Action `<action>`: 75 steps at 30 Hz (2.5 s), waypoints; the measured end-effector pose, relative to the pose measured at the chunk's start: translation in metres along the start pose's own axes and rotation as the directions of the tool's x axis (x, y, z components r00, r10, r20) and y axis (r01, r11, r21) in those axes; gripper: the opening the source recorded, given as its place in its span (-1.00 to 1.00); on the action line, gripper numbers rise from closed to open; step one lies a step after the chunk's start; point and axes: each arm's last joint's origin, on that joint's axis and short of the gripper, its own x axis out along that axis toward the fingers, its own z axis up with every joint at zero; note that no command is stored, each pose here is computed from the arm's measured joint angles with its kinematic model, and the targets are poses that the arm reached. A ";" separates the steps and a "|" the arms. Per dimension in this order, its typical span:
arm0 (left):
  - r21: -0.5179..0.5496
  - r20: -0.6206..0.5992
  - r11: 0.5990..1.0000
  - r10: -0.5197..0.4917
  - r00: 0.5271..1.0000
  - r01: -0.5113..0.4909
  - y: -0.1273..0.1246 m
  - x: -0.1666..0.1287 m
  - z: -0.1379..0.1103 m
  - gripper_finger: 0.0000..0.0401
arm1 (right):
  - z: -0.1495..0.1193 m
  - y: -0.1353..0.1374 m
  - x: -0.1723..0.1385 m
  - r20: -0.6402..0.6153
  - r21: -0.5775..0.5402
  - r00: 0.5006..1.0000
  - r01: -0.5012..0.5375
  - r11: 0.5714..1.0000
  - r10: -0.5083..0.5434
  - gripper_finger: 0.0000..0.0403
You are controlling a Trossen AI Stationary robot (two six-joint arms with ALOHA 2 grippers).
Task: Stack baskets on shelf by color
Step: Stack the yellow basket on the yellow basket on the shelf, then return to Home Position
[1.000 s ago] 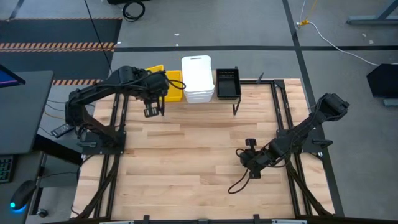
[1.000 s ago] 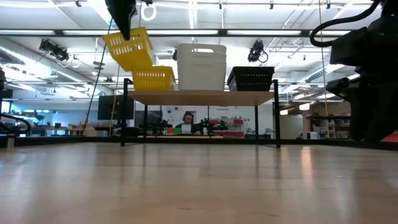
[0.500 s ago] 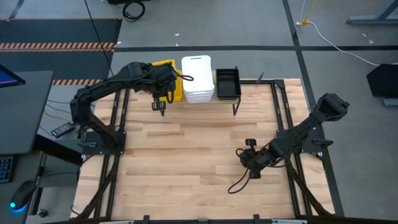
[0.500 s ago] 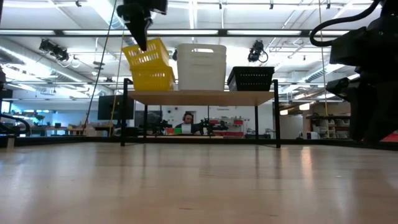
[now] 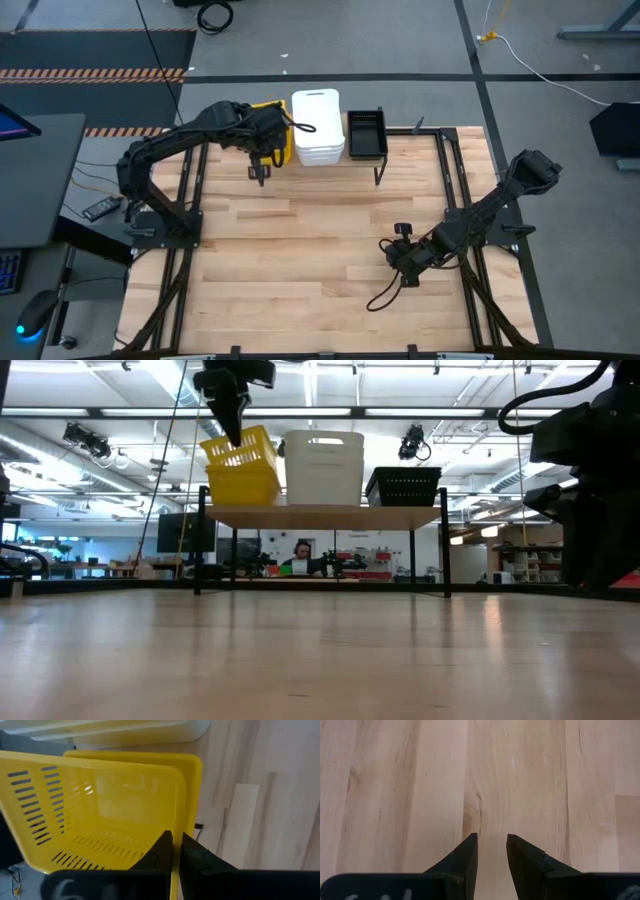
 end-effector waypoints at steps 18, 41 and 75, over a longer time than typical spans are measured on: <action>-0.054 -0.013 0.998 0.011 1.000 -0.012 -0.006 0.004 0.005 -0.62 | 0.000 0.000 0.000 0.002 0.009 1.000 -0.001 1.000 0.001 -0.46; -0.191 0.660 0.980 0.087 0.746 0.054 -0.062 -0.062 0.011 -0.79 | 0.024 -0.042 -0.070 0.410 0.123 0.886 0.180 0.976 -0.215 -0.51; -0.144 0.962 0.930 0.052 0.270 0.337 -0.170 0.086 -0.202 -0.95 | -0.074 -0.101 -0.071 0.776 0.270 0.597 -0.023 0.963 -0.203 -0.96</action>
